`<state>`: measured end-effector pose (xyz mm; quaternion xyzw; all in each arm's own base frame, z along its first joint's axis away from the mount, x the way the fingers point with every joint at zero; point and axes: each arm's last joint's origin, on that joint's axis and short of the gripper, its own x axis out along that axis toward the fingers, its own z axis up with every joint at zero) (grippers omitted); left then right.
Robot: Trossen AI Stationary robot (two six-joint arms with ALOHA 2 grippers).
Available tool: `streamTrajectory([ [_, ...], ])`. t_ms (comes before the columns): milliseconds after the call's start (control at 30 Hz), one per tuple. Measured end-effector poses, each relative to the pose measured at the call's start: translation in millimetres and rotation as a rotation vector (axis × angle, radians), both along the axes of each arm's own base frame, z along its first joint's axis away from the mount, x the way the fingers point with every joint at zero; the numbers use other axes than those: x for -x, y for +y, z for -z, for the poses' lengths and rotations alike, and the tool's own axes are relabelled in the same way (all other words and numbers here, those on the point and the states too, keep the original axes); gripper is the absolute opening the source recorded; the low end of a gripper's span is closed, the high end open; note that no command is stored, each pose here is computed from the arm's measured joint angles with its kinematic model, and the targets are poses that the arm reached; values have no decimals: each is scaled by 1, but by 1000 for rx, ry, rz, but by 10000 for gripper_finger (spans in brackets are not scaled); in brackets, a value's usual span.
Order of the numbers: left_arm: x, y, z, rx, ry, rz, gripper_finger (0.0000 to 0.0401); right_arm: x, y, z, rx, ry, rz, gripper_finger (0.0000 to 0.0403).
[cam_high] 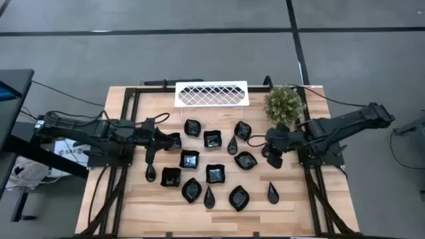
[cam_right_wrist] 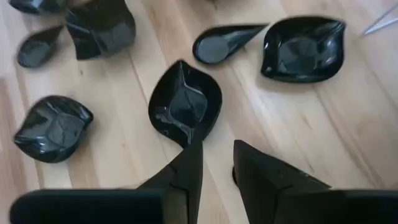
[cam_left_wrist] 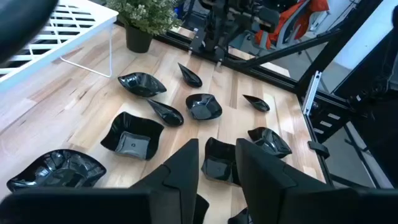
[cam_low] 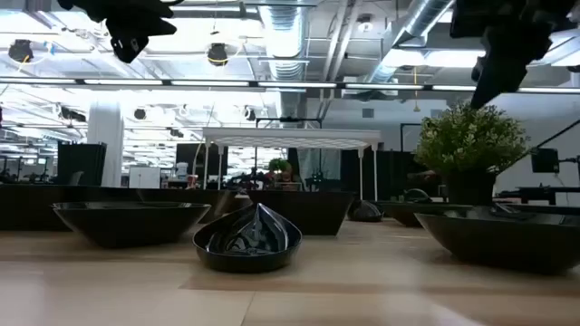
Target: Pick & Place Mini shaped plates
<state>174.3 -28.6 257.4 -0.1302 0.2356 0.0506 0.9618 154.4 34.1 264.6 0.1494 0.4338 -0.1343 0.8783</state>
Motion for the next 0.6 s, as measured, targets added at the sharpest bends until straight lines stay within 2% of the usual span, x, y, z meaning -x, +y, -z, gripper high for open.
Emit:
streamTrajectory([
  [133, 0, 0, 0, 1, -3, 0, 108, 17, -3, -7, -23, -38, 66, 85],
  [267, 0, 0, 0, 1, -5, 0, 108, 33, -8, -9, -110, -32, 179, 85],
  [333, 0, 0, -1, -5, -7, 3, 108, 39, -9, -10, -178, -36, 278, 85],
  [400, 1, 1, -2, -45, -13, 20, 108, 45, -11, -10, -230, -33, 345, 85],
  [600, 1, 2, -4, -91, -28, -11, 108, 54, -12, -7, -302, 45, 404, 85],
])
